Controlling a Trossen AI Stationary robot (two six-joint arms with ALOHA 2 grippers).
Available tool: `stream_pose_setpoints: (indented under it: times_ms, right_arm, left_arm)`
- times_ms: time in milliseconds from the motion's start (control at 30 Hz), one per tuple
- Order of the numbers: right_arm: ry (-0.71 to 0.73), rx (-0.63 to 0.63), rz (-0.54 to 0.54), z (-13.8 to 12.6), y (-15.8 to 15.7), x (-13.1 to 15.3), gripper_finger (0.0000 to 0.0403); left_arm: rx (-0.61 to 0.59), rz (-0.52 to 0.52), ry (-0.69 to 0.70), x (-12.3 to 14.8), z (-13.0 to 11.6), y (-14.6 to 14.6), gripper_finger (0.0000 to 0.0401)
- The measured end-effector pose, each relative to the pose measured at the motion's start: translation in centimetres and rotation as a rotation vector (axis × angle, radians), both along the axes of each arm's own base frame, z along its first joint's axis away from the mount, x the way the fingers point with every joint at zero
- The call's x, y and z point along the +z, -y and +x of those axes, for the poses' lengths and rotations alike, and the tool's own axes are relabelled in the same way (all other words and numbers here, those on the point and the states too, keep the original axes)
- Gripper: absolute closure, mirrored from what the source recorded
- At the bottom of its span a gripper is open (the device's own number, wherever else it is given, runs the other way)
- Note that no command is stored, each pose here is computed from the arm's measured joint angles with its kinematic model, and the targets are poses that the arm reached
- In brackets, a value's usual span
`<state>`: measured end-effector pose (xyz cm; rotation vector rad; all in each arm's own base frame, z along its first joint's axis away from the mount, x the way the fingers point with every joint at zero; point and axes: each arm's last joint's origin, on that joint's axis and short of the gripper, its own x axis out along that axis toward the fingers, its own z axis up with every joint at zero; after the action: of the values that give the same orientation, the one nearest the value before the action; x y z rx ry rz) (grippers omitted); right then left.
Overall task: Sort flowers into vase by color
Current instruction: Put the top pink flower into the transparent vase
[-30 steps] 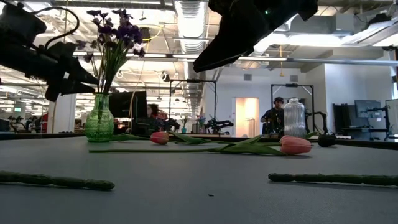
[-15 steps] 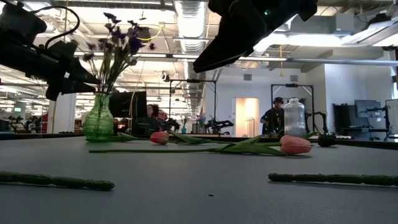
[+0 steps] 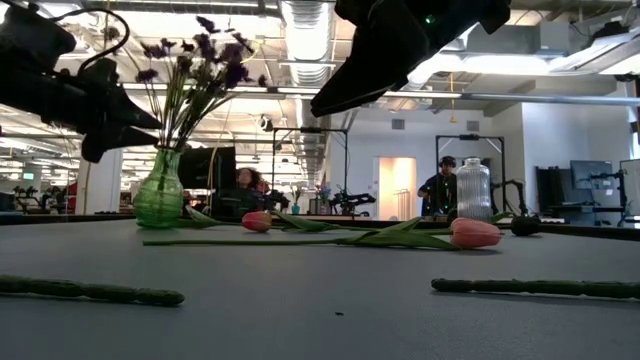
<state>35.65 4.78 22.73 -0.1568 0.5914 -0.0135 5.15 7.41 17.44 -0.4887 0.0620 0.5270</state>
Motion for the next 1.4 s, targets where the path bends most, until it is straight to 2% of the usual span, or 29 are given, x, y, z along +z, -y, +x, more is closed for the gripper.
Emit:
stream_pose_setpoints:
  times_ms: [400, 700, 1100, 1400]
  right_arm:
    - [0.0, 0.0, 0.0, 0.0, 0.0, 0.0, 0.0143]
    - [0.0, 0.0, 0.0, 0.0, 0.0, 0.0, 0.0143]
    - [0.0, 0.0, 0.0, 0.0, 0.0, 0.0, 0.0143]
    - [0.0, 0.0, 0.0, 0.0, 0.0, 0.0, 0.0143]
  left_arm:
    - [-0.09, 0.016, 0.003, 0.1, 0.8, 0.5, 0.0228]
    - [-0.222, 0.005, -0.001, 0.0, 1.6, 1.4, 0.0228]
    - [-0.316, -0.011, -0.054, -0.4, 2.7, 2.8, 0.0228]
    - [-0.477, 0.014, -0.055, -0.4, 3.3, 4.0, 0.0228]
